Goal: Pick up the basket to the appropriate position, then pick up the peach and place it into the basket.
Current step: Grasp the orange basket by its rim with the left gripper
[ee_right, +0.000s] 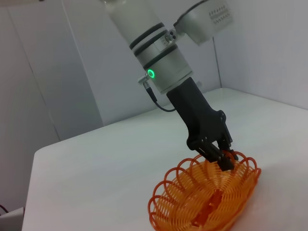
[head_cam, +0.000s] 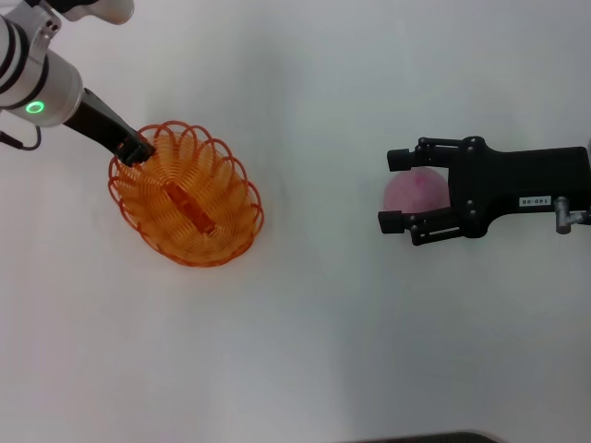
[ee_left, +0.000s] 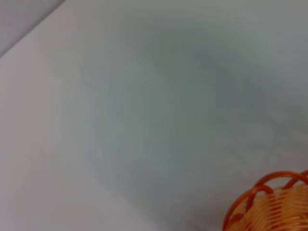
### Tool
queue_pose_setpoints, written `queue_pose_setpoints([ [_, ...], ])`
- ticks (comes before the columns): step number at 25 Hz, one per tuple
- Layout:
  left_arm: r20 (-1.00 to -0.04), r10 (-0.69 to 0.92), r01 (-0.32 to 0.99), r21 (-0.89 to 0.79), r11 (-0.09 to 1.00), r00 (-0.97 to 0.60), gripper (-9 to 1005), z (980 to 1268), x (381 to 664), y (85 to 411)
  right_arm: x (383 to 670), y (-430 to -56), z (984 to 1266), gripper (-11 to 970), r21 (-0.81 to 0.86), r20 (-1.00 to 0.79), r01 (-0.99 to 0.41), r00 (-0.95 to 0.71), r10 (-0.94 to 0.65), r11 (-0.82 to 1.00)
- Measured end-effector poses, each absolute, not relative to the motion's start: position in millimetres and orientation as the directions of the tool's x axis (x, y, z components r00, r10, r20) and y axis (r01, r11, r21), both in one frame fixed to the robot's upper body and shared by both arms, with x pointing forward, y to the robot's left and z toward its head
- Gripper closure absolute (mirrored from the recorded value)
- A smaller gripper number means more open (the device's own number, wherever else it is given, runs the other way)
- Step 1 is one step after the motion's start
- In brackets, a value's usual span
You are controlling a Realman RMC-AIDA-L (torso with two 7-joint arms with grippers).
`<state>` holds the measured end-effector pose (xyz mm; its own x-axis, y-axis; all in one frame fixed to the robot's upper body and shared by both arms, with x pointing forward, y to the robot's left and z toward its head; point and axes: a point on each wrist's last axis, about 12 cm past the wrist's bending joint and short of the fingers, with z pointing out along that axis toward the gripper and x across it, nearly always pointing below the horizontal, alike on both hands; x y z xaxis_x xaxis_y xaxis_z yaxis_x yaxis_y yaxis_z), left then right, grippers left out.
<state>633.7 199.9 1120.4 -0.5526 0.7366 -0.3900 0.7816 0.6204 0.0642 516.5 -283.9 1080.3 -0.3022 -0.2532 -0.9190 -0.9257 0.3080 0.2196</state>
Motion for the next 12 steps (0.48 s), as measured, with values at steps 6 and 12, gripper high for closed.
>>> queue_pose_setpoints([
  [6,-0.398,0.735,0.784,0.06,0.617,-0.548,822,1131.2,633.1,200.7,516.8,-283.8,1080.6,16,0.219,-0.92,-0.926,-0.301,-0.252,0.308],
  [12,-0.408,0.73,0.785,0.051,0.618,-0.548,836,1146.0,631.9,202.7,517.4,-283.9,1080.5,16,0.216,-0.92,-0.925,-0.3,-0.251,0.313],
])
